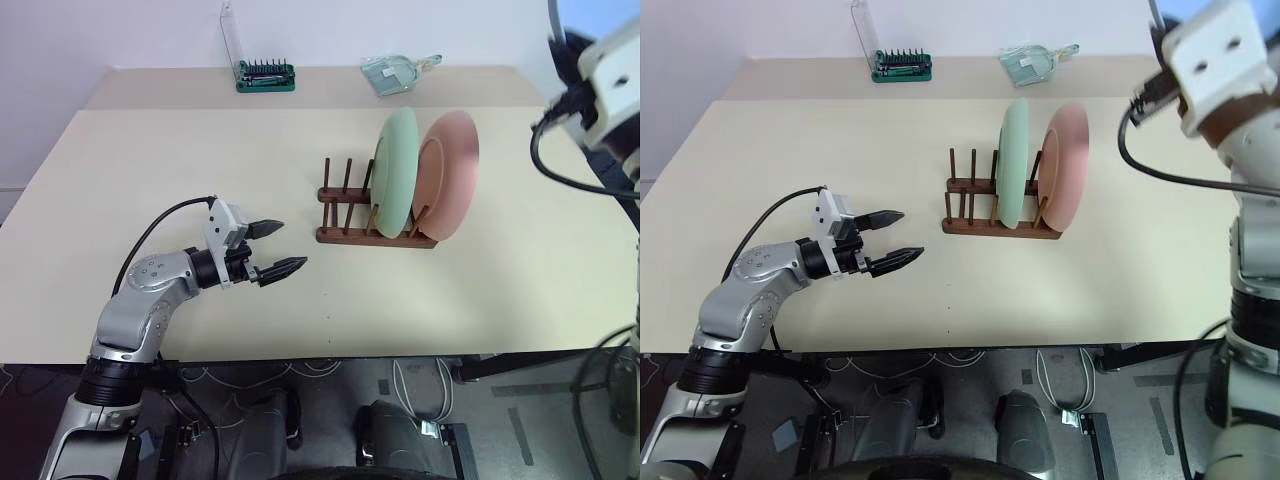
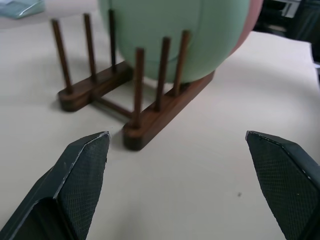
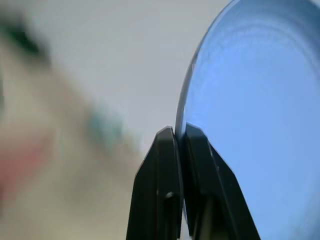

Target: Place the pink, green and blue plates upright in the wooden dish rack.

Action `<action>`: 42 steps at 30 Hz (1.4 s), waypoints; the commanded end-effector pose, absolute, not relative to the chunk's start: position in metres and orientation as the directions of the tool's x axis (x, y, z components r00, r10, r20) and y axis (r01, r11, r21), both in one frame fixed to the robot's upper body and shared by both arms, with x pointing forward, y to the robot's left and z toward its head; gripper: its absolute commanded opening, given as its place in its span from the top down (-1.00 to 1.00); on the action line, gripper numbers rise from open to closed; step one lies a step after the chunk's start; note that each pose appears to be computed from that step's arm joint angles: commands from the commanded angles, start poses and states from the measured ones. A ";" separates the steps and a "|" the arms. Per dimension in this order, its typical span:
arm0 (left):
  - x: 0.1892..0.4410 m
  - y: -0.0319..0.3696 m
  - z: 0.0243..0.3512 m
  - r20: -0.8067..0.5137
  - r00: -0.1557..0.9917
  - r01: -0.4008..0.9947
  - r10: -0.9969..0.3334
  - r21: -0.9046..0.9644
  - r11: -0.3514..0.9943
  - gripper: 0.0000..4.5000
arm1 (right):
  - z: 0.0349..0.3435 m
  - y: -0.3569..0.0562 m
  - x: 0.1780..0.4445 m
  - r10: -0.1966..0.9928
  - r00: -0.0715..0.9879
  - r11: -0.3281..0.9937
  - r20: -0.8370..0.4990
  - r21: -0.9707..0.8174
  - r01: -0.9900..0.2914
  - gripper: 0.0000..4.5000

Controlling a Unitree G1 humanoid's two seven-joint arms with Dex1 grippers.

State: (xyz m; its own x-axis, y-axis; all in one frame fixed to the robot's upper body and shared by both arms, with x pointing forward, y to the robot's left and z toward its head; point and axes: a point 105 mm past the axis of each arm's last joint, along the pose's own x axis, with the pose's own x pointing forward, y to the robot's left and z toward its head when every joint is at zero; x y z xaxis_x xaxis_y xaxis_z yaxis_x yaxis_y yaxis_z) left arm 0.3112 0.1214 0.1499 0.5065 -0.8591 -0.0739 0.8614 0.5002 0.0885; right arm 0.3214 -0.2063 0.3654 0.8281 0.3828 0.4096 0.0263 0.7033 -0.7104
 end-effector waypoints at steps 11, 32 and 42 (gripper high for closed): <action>0.314 0.143 0.161 -0.044 0.588 0.803 -0.808 0.150 0.576 -1.00 | 0.344 -0.043 0.263 0.799 0.310 0.438 0.515 -0.147 -0.887 0.99; 0.311 0.147 0.160 -0.064 0.591 0.801 -0.804 0.159 0.577 -1.00 | 0.277 -0.051 0.310 0.681 0.605 0.479 0.413 0.374 -0.794 0.99; 0.311 0.147 0.160 -0.064 0.588 0.803 -0.806 0.163 0.573 -1.00 | 0.264 -0.058 0.321 0.653 0.658 0.493 0.376 0.449 -0.745 0.99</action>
State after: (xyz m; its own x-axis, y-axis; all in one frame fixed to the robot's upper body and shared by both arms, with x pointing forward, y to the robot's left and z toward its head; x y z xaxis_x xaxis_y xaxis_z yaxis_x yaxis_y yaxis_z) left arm 0.3128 0.1468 0.1476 0.5922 -0.8006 -0.0913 0.8051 0.5830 0.1091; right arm 0.3228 -0.0542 0.2568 0.6606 0.6684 0.3418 -0.7408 0.5066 0.4411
